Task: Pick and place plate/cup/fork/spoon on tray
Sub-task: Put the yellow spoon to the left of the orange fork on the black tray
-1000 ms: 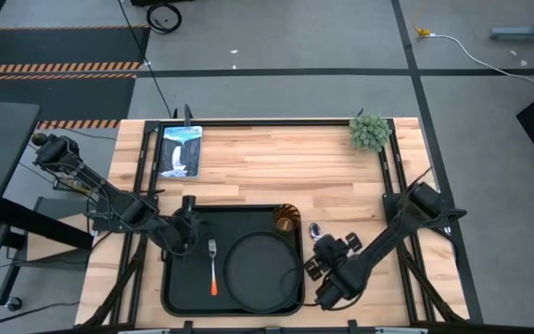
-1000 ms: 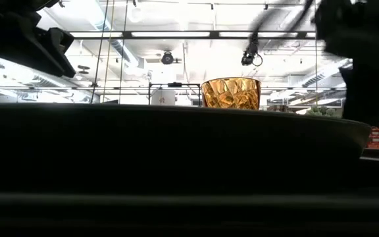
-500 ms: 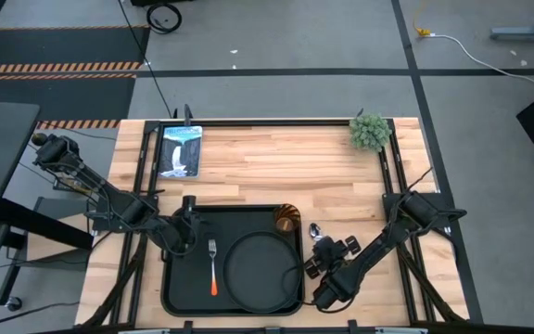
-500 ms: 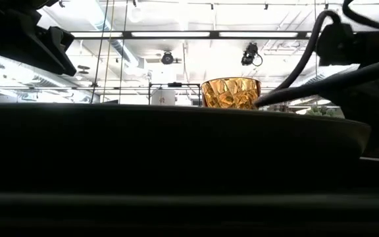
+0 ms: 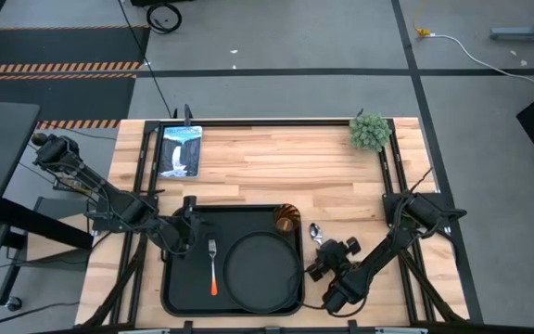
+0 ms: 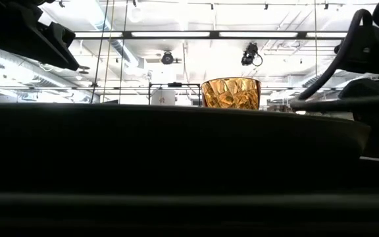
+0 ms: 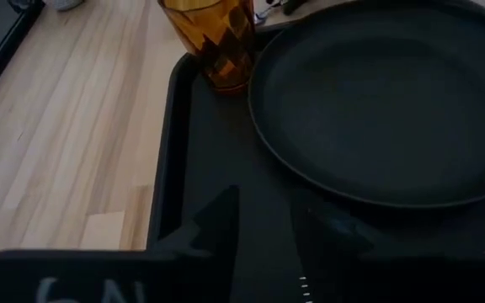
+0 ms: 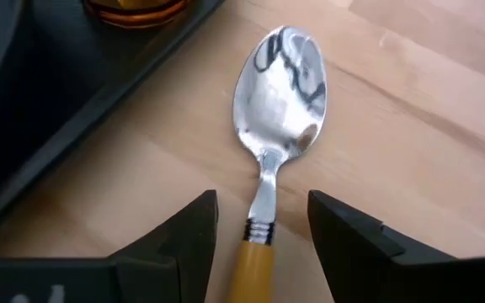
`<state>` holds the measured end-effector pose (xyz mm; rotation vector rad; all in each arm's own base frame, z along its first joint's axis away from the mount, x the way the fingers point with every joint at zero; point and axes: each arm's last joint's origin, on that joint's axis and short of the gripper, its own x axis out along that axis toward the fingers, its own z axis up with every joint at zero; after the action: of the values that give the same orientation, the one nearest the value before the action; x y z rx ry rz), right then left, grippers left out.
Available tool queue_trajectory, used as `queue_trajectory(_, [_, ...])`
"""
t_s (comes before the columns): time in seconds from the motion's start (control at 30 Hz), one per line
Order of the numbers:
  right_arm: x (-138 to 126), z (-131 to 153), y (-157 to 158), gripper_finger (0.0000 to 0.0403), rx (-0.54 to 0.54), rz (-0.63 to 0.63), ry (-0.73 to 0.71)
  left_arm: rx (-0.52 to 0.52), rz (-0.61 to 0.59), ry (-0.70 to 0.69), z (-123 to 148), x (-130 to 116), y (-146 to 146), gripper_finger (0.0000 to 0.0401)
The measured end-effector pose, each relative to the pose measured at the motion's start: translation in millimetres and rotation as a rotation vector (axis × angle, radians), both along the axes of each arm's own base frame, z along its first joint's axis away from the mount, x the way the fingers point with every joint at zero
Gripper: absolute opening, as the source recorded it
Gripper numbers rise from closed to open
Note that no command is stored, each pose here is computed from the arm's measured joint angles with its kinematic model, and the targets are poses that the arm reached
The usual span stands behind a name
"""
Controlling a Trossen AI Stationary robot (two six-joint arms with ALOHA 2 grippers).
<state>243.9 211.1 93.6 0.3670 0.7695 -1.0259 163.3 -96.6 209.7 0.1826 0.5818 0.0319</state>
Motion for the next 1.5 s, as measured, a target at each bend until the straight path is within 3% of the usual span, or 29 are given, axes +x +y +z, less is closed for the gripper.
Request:
queue_trajectory(0.2, [0,-1,0,0.018,-0.012,0.026,0.011,-0.003,0.001,-0.002,0,0,0,0.0117])
queue_trajectory(0.4, [3,-2,2,0.0129,0.033,0.012,-0.013,-0.019,0.011,-0.004,0,0,0,0.0117])
queue_trajectory(0.67, [4,0,5,0.0062,0.087,-0.058,-0.038,-0.008,0.006,0.002,0,0,0,0.0117])
queue_trajectory(0.87, [7,7,7,0.005,0.113,-0.132,-0.014,0.009,-0.005,0.003,0,0,0,0.0117])
queue_trajectory(1.03, [6,24,10,0.0051,0.114,-0.194,0.1,0.012,-0.007,0.004,0,0,0,0.0117])
queue_trajectory(1.27, [14,56,18,0.0051,0.074,-0.191,0.127,0.009,-0.005,0.003,0,0,0,0.0117])
queue_trajectory(1.5, [26,106,25,0.0051,-0.008,-0.128,0.087,-0.009,-0.005,-0.022,2,1,-1,0.0117])
